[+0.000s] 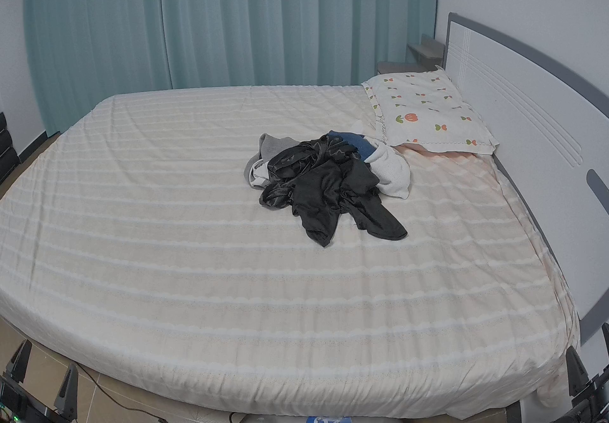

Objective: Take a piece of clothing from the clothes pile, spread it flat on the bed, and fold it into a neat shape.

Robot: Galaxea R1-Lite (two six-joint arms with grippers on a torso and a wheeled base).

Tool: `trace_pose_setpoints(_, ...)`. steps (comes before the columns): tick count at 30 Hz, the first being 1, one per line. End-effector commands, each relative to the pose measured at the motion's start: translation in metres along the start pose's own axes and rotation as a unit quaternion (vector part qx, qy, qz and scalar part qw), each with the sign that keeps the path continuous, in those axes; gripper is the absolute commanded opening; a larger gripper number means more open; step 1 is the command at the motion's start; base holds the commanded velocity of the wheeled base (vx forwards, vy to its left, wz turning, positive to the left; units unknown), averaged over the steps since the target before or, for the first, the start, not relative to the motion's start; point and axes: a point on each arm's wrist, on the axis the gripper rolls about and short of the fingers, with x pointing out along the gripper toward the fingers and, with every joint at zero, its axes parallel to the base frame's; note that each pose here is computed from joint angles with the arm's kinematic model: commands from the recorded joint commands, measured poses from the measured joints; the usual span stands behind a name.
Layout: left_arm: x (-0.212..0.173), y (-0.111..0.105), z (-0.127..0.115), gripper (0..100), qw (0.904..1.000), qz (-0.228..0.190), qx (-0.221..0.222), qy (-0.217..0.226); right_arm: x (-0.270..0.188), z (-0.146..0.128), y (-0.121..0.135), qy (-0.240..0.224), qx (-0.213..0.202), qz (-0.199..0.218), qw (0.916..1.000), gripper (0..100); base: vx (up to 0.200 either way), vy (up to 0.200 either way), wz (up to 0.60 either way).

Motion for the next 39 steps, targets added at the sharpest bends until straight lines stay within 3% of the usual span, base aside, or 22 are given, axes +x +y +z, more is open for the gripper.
trace_pose_setpoints(1,0.001,0.000,-0.005,100,1.0000,0.000,0.000,0.005,0.000,0.043,0.000,-0.011,0.004,0.023,0.9997,100,0.000,0.000,0.00)
trace_pose_setpoints(4,0.001,0.000,-0.005,100,1.0000,0.000,0.000,0.005,0.003,0.046,0.000,-0.001,-0.004,0.027,0.9996,100,0.000,0.000,0.00)
trace_pose_setpoints(8,0.001,0.000,-0.005,100,1.0000,0.000,0.000,0.005,0.031,0.062,0.003,0.080,0.007,0.060,0.9950,100,0.000,0.000,0.00)
trace_pose_setpoints(10,0.001,0.000,-0.005,100,1.0000,0.000,0.000,0.004,0.046,0.065,0.005,0.114,0.033,0.071,0.9904,100,0.000,0.000,0.00)
trace_pose_setpoints(11,0.001,0.000,-0.005,100,1.0000,0.000,0.000,0.004,0.068,0.066,0.010,0.158,0.048,0.100,0.9812,100,0.000,0.000,0.00)
trace_pose_setpoints(16,0.001,0.000,-0.005,100,1.0000,0.000,0.000,0.004,0.127,0.068,0.020,0.217,0.060,0.109,0.9682,100,0.000,0.000,0.00)
trace_pose_setpoints(22,0.001,0.000,-0.005,100,1.0000,0.000,-0.002,0.004,0.205,0.063,0.035,0.240,0.083,0.103,0.9617,100,0.000,0.000,0.00)
trace_pose_setpoints(26,0.001,0.000,-0.005,100,1.0000,0.000,-0.004,0.004,0.277,0.038,0.056,0.274,0.110,0.088,0.9513,100,0.000,0.000,0.00)
trace_pose_setpoints(31,0.001,0.000,-0.005,100,1.0000,0.000,-0.006,0.004,0.358,0.002,0.087,0.259,0.152,0.039,0.9531,100,0.000,0.000,0.00)
trace_pose_setpoints(39,0.001,0.000,-0.005,100,0.9998,0.004,-0.019,0.004,0.436,-0.031,0.118,0.231,0.156,0.021,0.9603,100,0.000,0.000,0.00)
